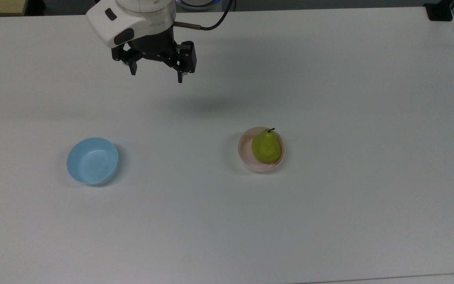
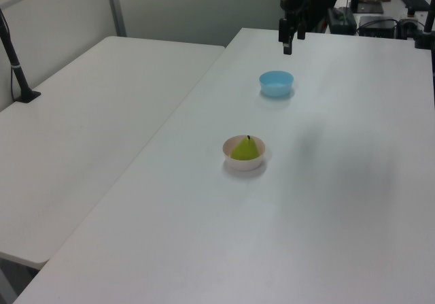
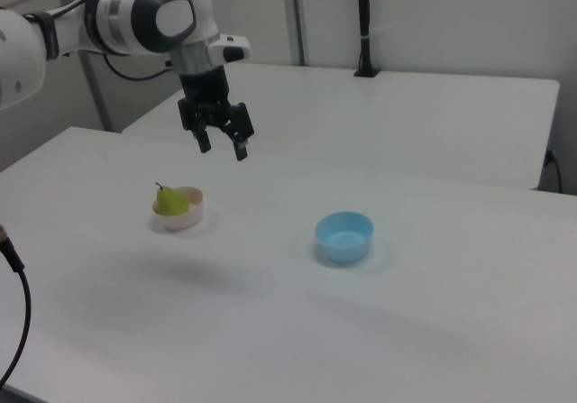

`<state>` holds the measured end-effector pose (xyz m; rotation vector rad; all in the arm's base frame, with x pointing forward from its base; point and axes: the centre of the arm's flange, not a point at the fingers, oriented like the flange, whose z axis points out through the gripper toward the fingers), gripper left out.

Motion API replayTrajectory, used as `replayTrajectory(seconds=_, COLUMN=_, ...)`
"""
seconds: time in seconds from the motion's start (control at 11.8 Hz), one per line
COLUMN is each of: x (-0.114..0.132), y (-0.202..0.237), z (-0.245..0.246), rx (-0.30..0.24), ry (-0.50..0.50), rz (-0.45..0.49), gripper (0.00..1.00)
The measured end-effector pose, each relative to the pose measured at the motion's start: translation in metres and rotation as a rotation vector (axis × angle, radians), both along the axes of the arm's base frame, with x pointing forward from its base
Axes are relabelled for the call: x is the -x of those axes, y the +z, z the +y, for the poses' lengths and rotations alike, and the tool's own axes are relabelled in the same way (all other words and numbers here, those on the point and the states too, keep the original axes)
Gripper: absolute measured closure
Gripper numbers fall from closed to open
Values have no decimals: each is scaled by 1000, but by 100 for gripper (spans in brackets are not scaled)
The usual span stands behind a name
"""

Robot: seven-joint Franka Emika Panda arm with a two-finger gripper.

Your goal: Pick up a pear from the bowl

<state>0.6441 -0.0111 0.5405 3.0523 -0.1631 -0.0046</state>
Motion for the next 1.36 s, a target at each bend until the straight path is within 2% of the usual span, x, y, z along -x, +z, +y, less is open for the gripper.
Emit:
replayTrajectory(seconds=0.42, x=5, y=14, z=-19, rx=-1, ry=27, rz=-18, gripper=0)
replayTrajectory(seconds=1.36, x=5, y=13, z=-20, rx=-1, ry=56, rz=-13, gripper=0)
